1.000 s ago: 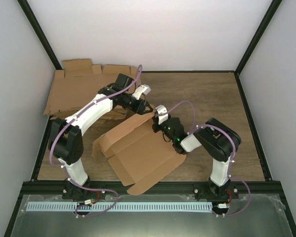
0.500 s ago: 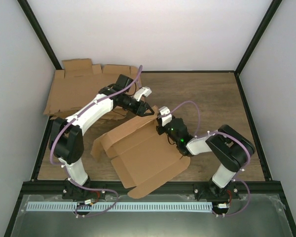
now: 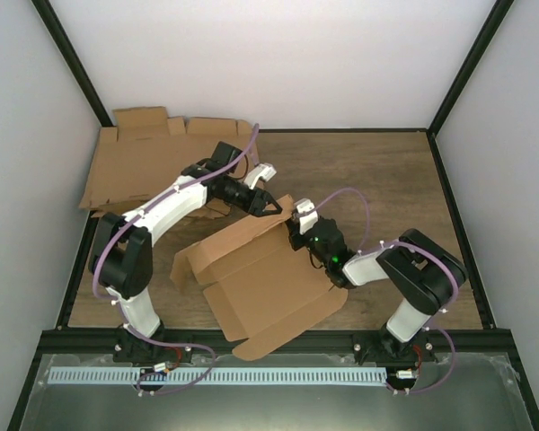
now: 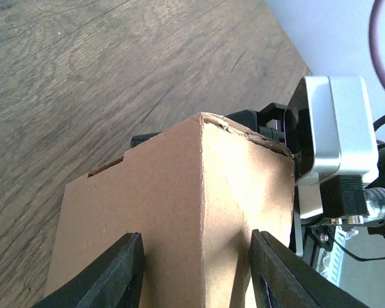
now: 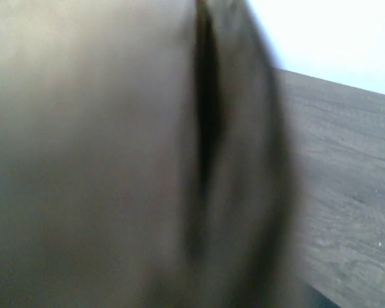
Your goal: Fold the paper box
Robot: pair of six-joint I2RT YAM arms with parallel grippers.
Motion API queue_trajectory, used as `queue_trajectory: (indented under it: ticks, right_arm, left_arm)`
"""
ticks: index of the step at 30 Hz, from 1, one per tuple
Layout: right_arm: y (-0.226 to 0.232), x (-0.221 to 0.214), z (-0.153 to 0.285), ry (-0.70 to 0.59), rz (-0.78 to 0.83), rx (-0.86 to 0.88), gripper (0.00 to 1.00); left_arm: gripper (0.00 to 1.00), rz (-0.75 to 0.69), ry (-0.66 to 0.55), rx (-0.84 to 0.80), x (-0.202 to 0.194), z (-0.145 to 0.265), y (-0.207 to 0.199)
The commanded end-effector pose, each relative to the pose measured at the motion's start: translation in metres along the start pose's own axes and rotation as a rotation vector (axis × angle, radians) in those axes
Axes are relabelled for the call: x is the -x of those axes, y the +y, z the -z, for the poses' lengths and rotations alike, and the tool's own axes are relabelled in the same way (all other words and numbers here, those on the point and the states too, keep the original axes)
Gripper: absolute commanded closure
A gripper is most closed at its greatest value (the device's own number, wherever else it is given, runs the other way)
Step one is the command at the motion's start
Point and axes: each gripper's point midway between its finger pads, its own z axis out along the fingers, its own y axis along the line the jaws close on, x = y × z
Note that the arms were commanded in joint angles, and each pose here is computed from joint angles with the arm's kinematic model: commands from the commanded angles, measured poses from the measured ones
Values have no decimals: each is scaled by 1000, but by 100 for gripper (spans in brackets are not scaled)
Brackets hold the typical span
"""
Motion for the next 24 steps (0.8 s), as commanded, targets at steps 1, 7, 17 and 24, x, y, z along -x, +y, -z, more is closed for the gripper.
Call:
queue_trajectory:
  ticks: [1, 7, 17, 24]
  right_arm:
    - [3, -12, 2, 14, -51, 14, 64]
    - [7, -31, 1, 46, -68, 35, 56]
    - [1, -55, -14, 113, -108, -17, 75]
    - [-10, -41, -25, 158, -134, -97, 92]
  left_arm:
    - [53, 50, 77, 44, -28, -13, 17]
    - [53, 42, 73, 62, -24, -12, 20]
    - [52, 63, 19, 51, 1, -5, 28]
    - [49, 81, -1, 5, 13, -4, 30]
